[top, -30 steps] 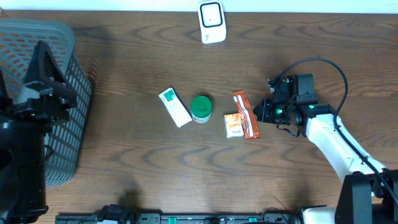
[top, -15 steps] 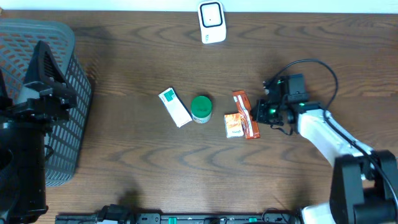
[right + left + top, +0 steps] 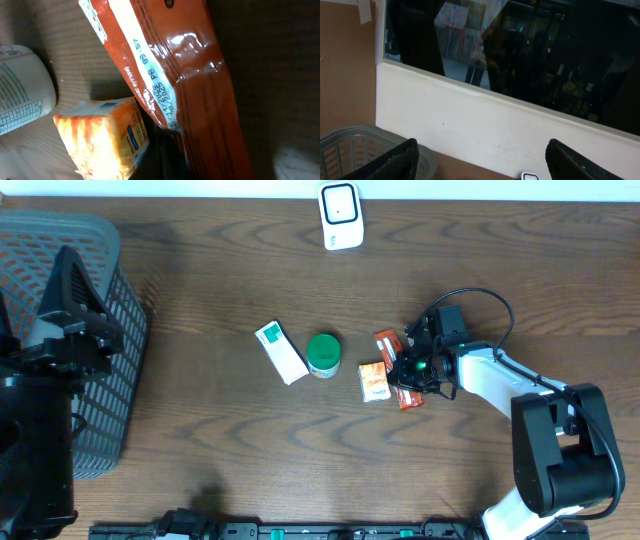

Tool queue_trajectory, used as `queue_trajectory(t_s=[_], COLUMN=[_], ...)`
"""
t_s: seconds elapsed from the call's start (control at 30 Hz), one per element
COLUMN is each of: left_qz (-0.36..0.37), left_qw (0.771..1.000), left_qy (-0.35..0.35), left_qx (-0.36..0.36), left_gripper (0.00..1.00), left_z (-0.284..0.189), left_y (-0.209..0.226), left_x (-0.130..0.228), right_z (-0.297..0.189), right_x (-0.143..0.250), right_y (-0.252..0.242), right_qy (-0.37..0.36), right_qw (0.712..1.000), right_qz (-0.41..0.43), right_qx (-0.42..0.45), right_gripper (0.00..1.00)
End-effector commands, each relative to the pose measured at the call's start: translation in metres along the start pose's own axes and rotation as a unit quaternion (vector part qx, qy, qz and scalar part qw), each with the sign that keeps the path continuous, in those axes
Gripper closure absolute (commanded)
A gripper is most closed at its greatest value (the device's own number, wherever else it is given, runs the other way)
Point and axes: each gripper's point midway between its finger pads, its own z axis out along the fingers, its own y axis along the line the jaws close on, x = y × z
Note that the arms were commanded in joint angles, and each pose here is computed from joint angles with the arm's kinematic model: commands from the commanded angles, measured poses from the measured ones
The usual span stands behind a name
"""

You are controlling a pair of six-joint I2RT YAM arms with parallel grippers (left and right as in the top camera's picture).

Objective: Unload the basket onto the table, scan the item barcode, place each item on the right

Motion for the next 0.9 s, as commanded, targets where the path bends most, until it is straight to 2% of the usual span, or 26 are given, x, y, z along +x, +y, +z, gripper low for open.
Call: queue_trajectory(t_s=[0.0, 0.2, 0.5, 0.63, 0.87], left_qz=[-0.006, -0.007, -0.007, -0.007, -0.007], left_qw=[1.0, 1.0, 1.0, 1.0, 1.0], left_qy=[-0.001, -0.002, -0.002, -0.002, -0.002], left_qx=[-0.004, -0.004, -0.004, -0.004, -0.004], left_gripper=[0.18, 0.18, 0.18, 0.18, 0.18], left_z=[0.0, -0.001, -0.001, -0.001, -0.001], left_y=[0.002, 0.002, 0.002, 0.002, 0.002], left_x=[0.0, -0.001, -0.001, -0.001, -0.001], right_z=[0.014, 0.007, -0.089, -0.102, -0.074], right_x=[0.023, 0.023, -0.014, -0.008, 0.018], right_y=[-0.027, -0.022, 0.043, 0.026, -0.007], right_qy=[0.037, 0.037, -0.074, -0.089, -0.044], right_qw=[0.998, 0.998, 0.997, 0.994, 0.994], right_qz=[0.028, 0.025, -0.019, 0.0, 0.021], right_qx=[0.053, 0.047, 0.002, 0.058, 0.096], right_gripper=[0.99, 0.99, 0.99, 0.99, 0.99])
